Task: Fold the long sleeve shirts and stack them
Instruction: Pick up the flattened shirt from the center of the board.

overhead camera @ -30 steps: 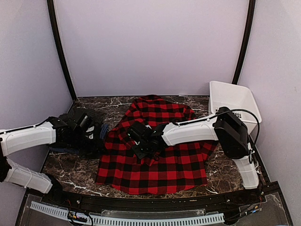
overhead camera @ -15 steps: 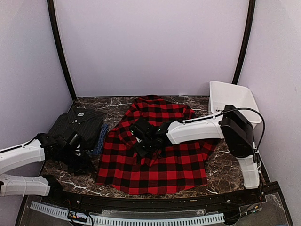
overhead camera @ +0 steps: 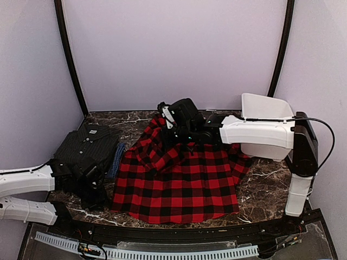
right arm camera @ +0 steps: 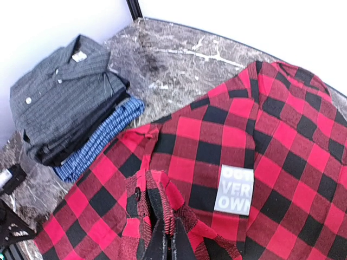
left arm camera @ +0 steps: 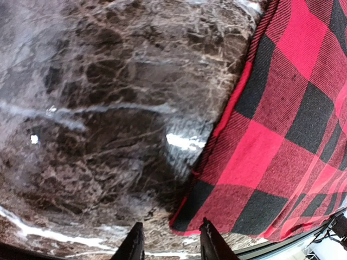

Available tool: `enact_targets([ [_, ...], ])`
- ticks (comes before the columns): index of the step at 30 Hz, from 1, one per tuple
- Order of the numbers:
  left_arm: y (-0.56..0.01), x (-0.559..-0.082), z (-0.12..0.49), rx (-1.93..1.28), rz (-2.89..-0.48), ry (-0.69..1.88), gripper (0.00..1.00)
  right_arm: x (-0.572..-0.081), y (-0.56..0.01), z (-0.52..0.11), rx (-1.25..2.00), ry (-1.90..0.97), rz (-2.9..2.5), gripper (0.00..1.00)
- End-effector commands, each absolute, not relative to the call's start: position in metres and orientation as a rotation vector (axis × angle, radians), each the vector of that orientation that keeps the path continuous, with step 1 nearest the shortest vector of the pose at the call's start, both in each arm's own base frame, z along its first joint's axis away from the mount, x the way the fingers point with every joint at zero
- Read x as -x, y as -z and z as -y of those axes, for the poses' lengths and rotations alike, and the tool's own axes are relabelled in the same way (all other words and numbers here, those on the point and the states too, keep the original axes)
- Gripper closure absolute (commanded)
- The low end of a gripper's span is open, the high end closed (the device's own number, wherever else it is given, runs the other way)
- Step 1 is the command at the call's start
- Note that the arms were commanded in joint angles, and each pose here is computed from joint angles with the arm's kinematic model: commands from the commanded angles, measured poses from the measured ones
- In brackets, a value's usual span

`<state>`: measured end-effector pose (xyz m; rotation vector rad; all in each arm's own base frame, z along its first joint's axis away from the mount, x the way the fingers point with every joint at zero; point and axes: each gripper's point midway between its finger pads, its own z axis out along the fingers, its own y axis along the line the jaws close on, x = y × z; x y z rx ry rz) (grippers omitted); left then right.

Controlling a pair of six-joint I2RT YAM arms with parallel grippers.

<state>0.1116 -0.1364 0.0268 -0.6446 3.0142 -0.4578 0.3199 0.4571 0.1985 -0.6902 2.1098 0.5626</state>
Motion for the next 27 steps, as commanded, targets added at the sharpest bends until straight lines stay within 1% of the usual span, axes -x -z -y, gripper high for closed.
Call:
enact_targets([
  [1,-0.019,-0.114,0.143,0.650,-3.010,0.486,0.67,-0.333,-0.255,-0.460,0.636,-0.646,-1.980,1.00],
  [4,-0.016,-0.115,0.144,0.626,-3.025,0.470,0.68,-0.343,-0.277,-0.457,0.616,-0.657,-1.925,1.00],
  [8,-0.013,-0.115,0.148,0.606,-3.042,0.475,0.73,-0.356,-0.301,-0.457,0.607,-0.670,-1.873,1.00],
  [12,-0.014,-0.117,0.150,0.589,-3.042,0.479,0.81,-0.365,-0.317,-0.458,0.619,-0.737,-1.847,1.00],
  [15,-0.018,-0.119,0.152,0.576,-3.034,0.486,0.89,-0.367,-0.323,-0.456,0.623,-0.782,-1.844,1.00],
  [19,-0.026,-0.123,0.155,0.547,-3.021,0.508,0.96,-0.377,-0.334,-0.439,0.568,-0.728,-1.826,1.00],
  [23,-0.044,-0.133,0.162,0.435,-2.998,0.519,1.00,-0.385,-0.354,-0.422,0.555,-0.685,-1.772,1.00],
  [27,-0.064,-0.145,0.171,0.283,-2.970,0.532,1.00,-0.395,-0.371,-0.411,0.559,-0.643,-1.732,1.00],
])
